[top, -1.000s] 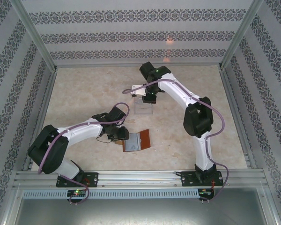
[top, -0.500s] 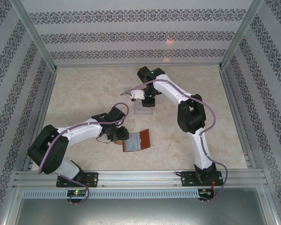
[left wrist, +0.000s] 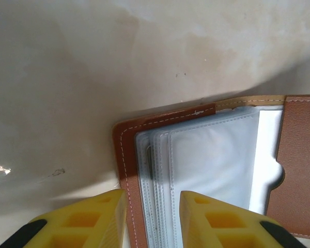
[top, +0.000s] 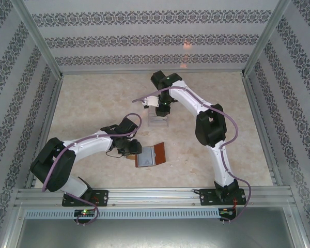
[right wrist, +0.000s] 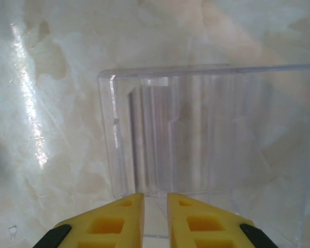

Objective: Take the credit cards out of the card holder

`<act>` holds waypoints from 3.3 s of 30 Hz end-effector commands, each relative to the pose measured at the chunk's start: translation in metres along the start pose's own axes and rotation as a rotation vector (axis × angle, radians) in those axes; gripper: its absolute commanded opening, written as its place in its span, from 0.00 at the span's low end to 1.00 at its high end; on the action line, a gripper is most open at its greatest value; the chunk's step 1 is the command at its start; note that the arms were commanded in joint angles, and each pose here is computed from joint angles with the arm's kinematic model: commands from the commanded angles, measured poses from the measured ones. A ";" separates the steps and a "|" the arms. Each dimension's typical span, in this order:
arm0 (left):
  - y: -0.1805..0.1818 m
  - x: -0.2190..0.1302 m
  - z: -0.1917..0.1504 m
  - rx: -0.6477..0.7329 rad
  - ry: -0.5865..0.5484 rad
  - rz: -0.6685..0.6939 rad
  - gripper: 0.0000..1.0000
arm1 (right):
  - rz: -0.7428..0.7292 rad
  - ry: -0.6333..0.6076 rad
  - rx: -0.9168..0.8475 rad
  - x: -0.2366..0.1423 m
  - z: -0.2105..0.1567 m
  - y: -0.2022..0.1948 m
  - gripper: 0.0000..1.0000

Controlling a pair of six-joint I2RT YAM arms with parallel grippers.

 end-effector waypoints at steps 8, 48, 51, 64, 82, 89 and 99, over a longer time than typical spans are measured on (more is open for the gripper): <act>0.010 0.006 0.000 0.002 0.014 0.015 0.30 | -0.070 -0.202 0.249 -0.042 0.006 0.019 0.22; 0.011 0.008 0.000 0.002 0.022 0.010 0.28 | -0.080 -0.103 0.416 0.033 -0.006 -0.014 0.00; 0.011 0.007 0.001 0.004 0.019 0.009 0.28 | -0.070 -0.098 0.412 0.036 -0.008 -0.012 0.00; 0.010 0.006 0.001 0.005 0.017 0.007 0.28 | -0.086 -0.150 0.411 0.013 -0.002 -0.009 0.00; 0.013 0.011 -0.001 0.006 0.040 0.018 0.26 | 0.044 -0.420 1.041 -0.039 -0.007 0.064 0.08; 0.015 0.014 -0.004 0.013 0.058 0.031 0.25 | 0.307 -0.397 1.266 -0.022 -0.008 0.132 0.07; 0.016 0.011 -0.005 0.010 0.047 0.025 0.21 | 0.414 -0.282 1.335 0.016 -0.003 0.192 0.10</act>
Point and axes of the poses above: each hand's point on the last joint's axis, 136 mm out from that joint toward the fingers, its own x axis out along the fingers, its own y axis along the line the jaws close on, z = x × y, the point moved 7 cm from there along -x, back along the fingers, and after that the axes turned 8 degrees about x, right-handed, at the moved point
